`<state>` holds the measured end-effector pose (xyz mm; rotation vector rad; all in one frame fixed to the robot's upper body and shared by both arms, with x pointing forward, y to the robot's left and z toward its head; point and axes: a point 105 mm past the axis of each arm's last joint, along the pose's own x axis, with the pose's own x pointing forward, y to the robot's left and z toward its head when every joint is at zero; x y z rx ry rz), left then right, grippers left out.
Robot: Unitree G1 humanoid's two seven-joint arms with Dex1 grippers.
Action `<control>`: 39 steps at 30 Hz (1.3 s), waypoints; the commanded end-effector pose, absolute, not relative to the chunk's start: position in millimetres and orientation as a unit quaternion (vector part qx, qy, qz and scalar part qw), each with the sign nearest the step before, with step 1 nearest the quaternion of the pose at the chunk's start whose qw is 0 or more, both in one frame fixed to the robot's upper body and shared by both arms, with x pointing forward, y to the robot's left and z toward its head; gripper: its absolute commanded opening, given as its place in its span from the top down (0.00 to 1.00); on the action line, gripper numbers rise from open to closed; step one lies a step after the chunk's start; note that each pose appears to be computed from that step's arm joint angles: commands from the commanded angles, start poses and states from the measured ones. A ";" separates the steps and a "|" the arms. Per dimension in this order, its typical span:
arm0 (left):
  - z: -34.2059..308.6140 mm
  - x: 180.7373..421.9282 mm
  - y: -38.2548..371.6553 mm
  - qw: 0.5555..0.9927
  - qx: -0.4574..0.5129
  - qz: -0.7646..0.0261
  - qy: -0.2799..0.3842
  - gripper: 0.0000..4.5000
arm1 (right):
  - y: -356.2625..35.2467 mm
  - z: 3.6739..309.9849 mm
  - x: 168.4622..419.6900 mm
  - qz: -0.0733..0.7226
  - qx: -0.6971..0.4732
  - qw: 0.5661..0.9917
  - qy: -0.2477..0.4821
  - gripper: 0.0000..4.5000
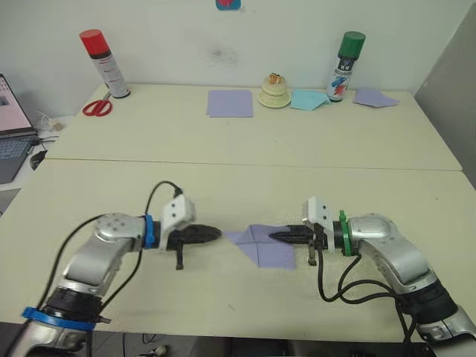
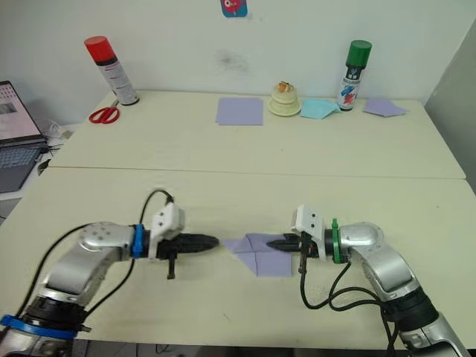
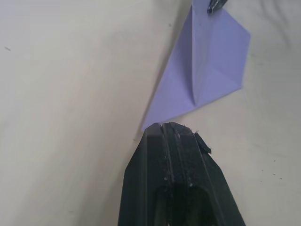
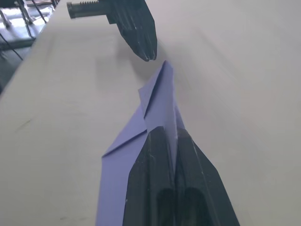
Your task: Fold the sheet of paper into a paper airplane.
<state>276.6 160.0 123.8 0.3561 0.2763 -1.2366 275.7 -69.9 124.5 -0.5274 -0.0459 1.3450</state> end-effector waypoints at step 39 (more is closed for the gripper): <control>143.7 221.8 150.0 0.748 0.194 -0.624 0.122 1.00 | -91.1 132.9 231.5 0.551 -0.376 0.712 -0.221 0.75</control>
